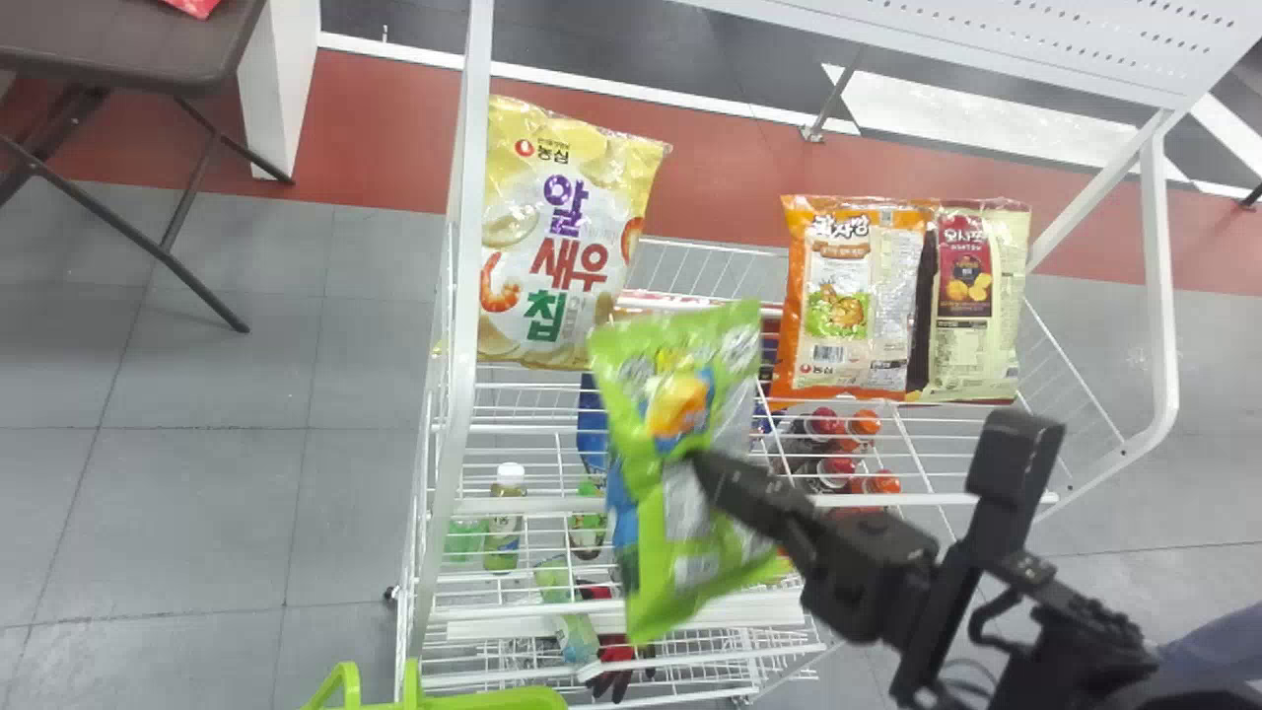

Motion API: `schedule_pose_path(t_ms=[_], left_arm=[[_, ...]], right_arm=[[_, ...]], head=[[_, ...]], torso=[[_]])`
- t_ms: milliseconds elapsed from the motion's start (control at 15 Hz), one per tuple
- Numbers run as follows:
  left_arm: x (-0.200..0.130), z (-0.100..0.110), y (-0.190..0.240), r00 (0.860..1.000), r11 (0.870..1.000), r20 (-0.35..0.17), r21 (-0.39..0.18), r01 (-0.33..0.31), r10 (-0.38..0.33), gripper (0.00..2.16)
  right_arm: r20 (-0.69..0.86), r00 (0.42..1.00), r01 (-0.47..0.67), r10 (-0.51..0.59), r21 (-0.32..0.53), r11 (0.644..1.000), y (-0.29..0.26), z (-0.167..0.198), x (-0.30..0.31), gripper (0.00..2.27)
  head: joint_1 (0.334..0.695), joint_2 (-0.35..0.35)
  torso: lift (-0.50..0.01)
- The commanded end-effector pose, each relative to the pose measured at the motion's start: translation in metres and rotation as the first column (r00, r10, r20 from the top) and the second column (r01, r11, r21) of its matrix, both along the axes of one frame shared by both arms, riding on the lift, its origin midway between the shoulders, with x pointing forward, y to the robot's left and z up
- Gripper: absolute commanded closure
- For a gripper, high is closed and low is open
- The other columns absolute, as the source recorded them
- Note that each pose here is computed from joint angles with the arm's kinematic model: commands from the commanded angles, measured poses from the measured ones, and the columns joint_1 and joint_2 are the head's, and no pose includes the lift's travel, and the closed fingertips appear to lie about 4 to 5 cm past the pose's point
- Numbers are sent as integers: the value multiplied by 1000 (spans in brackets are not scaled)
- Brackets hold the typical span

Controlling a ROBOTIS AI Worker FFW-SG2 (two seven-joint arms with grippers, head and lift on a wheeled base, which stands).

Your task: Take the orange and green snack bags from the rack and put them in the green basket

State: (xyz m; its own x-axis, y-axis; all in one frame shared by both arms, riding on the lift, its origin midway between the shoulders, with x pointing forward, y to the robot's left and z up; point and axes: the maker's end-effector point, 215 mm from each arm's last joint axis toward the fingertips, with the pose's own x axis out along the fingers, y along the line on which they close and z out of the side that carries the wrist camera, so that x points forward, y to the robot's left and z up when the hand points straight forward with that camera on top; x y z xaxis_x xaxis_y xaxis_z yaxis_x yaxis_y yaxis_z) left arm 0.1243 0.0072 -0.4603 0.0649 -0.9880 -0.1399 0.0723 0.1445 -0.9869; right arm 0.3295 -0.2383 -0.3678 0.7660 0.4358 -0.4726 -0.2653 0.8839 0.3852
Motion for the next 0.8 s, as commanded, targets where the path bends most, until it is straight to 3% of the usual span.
schedule_pose_path(t_ms=[0, 333, 733], left_arm=[[5, 0, 3, 1000, 1000, 16, 7, -12, 12, 1949], [12, 8, 2, 999, 1000, 40, -6, -25, 25, 1953], [9, 11, -3, 999, 1000, 41, -13, -13, 13, 1953]], right_arm=[[-164, 985, -51, 58, 47, 998, 19, -32, -41, 2223], [-405, 893, -150, 196, 144, 978, 70, -84, -117, 2223], [-488, 815, -231, 312, 220, 948, 136, -133, -153, 2223]], head=[[695, -350], [695, -350], [695, -350]], torso=[[0], [0], [0]])
